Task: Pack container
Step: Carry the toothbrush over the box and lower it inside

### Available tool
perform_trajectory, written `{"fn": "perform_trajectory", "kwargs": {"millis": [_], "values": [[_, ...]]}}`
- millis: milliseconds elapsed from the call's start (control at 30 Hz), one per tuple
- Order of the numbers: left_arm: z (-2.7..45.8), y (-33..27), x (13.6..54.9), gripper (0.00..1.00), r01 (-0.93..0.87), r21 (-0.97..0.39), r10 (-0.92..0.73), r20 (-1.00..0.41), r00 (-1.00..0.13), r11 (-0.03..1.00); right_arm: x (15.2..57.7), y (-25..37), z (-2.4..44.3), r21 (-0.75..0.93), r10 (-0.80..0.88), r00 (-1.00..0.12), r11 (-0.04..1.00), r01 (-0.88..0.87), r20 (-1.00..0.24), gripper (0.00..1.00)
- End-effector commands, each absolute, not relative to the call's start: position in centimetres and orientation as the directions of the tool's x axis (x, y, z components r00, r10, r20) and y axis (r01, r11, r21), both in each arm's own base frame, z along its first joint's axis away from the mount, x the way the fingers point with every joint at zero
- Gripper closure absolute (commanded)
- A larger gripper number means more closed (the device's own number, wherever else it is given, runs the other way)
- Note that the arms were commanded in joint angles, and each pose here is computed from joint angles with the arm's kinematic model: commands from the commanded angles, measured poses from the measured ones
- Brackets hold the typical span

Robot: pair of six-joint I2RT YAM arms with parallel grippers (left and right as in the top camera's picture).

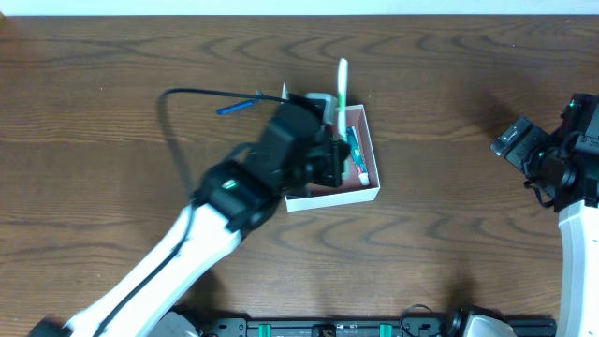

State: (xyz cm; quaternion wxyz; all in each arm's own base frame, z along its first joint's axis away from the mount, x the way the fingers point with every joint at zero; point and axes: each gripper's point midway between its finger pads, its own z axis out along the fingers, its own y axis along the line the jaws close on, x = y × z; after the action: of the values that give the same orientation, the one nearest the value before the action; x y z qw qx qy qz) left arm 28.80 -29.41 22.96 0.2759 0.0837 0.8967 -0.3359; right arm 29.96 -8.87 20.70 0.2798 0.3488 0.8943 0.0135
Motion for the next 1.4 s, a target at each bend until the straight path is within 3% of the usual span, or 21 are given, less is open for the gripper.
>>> {"fn": "perform_trajectory", "kwargs": {"millis": [0,300,800,1200,1367], "values": [[20.8,-30.6,29.8,0.94,0.279,-0.565,-0.054,-0.501,-0.864,0.777,29.9,-9.3,21.3,0.212,0.625,-0.590,0.757,0.619,-0.511,0.01],[15.8,-31.5,30.8,0.94,0.197,-0.551,-0.058,-0.410,-0.910,0.811,29.9,-9.3,21.3,0.212,0.625,-0.590,0.756,0.619,-0.511,0.01],[14.5,-31.2,29.9,0.94,0.008,-0.588,-0.178,-0.258,-0.950,0.809,29.9,-9.3,21.3,0.212,0.625,-0.590,0.757,0.619,-0.511,0.01],[14.0,-31.7,26.9,0.94,-0.004,-0.617,-0.103,-0.125,-0.987,0.787,29.9,-9.3,21.3,0.212,0.625,-0.590,0.757,0.619,-0.511,0.01],[13.9,-31.6,26.7,0.94,0.038,-0.608,-0.061,-0.142,-0.988,0.793,29.9,-9.3,21.3,0.212,0.625,-0.590,0.757,0.619,-0.511,0.01]]}}
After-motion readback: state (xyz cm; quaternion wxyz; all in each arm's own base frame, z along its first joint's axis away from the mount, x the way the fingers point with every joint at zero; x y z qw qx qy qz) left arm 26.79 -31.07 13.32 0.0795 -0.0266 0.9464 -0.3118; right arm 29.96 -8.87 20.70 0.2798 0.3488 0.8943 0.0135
